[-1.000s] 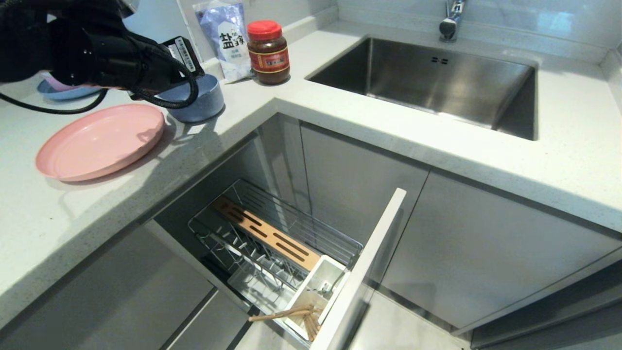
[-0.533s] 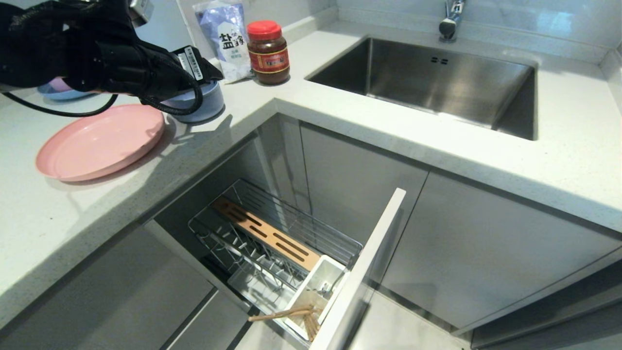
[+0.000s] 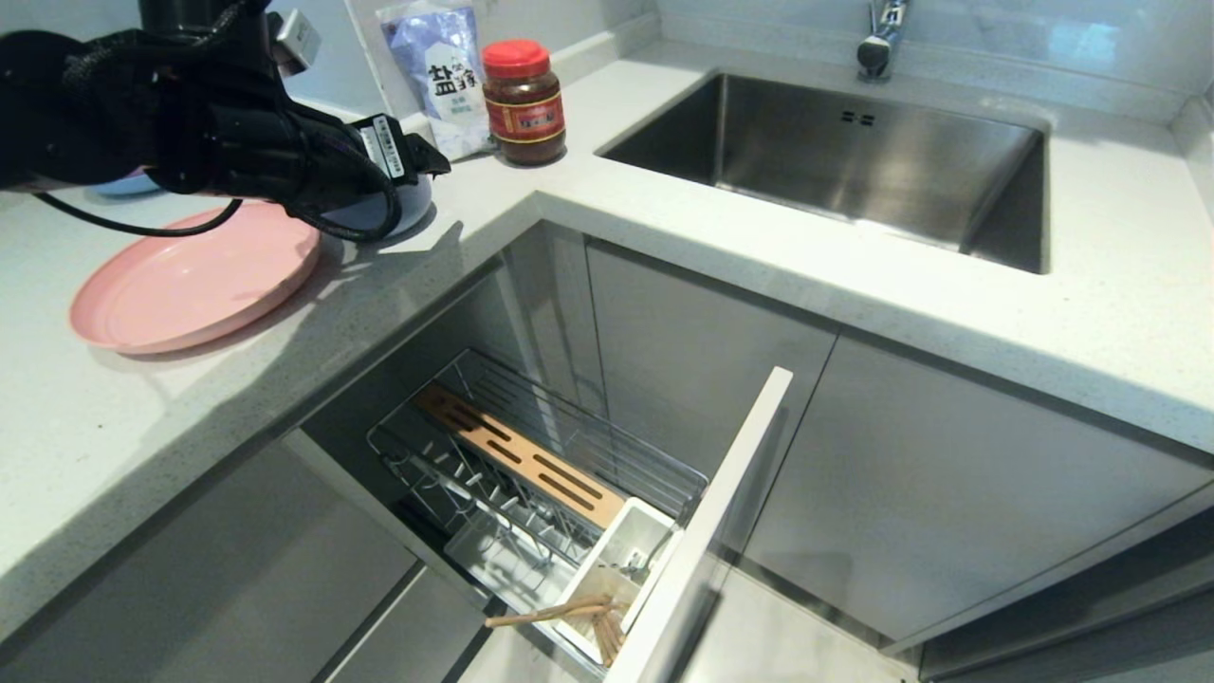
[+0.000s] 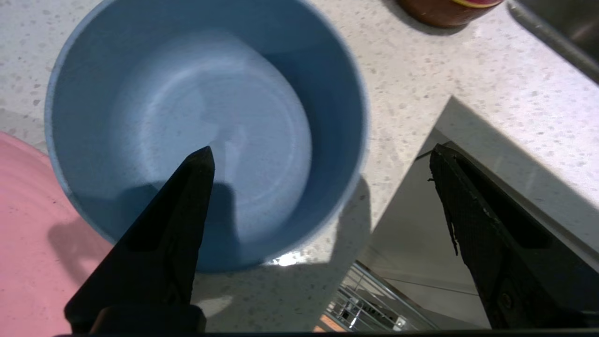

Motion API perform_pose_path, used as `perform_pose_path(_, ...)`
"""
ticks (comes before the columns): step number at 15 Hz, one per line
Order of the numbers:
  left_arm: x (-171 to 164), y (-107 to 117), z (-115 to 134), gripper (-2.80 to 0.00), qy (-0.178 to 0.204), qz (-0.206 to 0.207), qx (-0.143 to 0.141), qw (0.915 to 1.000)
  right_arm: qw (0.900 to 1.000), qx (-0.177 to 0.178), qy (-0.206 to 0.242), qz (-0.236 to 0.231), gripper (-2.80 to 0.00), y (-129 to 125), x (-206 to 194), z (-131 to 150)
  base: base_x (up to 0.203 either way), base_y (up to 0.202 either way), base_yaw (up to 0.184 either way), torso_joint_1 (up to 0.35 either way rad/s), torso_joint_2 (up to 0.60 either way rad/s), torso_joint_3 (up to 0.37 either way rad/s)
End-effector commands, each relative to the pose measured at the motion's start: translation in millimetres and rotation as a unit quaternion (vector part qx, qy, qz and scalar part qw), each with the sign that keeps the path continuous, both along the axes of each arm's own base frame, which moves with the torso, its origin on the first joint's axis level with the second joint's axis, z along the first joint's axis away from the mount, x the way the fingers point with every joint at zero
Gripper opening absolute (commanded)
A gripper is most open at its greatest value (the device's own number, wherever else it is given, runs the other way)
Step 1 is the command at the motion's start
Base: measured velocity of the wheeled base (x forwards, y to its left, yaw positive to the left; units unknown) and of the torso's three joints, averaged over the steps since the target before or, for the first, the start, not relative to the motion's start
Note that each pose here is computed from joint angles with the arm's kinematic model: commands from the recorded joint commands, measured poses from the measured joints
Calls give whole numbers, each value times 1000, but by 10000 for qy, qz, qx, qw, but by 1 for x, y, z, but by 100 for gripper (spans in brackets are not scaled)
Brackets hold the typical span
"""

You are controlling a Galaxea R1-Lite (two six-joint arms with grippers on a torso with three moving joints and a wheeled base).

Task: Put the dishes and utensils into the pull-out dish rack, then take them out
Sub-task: Pick up the bowl and place it in the cupboard

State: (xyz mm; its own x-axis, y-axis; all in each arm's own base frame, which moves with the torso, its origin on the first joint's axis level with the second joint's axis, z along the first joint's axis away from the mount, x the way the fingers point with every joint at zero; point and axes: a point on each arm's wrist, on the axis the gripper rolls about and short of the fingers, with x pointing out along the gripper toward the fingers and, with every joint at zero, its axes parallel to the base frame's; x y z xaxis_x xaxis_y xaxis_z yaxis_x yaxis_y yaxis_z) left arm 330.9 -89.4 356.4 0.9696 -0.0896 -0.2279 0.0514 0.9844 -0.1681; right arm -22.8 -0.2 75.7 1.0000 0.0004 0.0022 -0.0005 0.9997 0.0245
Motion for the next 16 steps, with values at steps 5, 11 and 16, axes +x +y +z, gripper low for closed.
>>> perform_pose_path(5,6,-1,-7,0,98,3,55,9999,10000,0,-19,-2,-280,0,0,0,0,0,0,0,0,0)
perform_pose_path(11,8,-1,-9,0,139,-6,104,9998,10000,0,-13,0,-280,0,0,-1,0,0,0,0,0,0)
perform_pose_path(16,8,-1,-8,-280,133,-5,95,9999,10000,0,-15,0,-280,0,0,0,0,0,0,0,0,0)
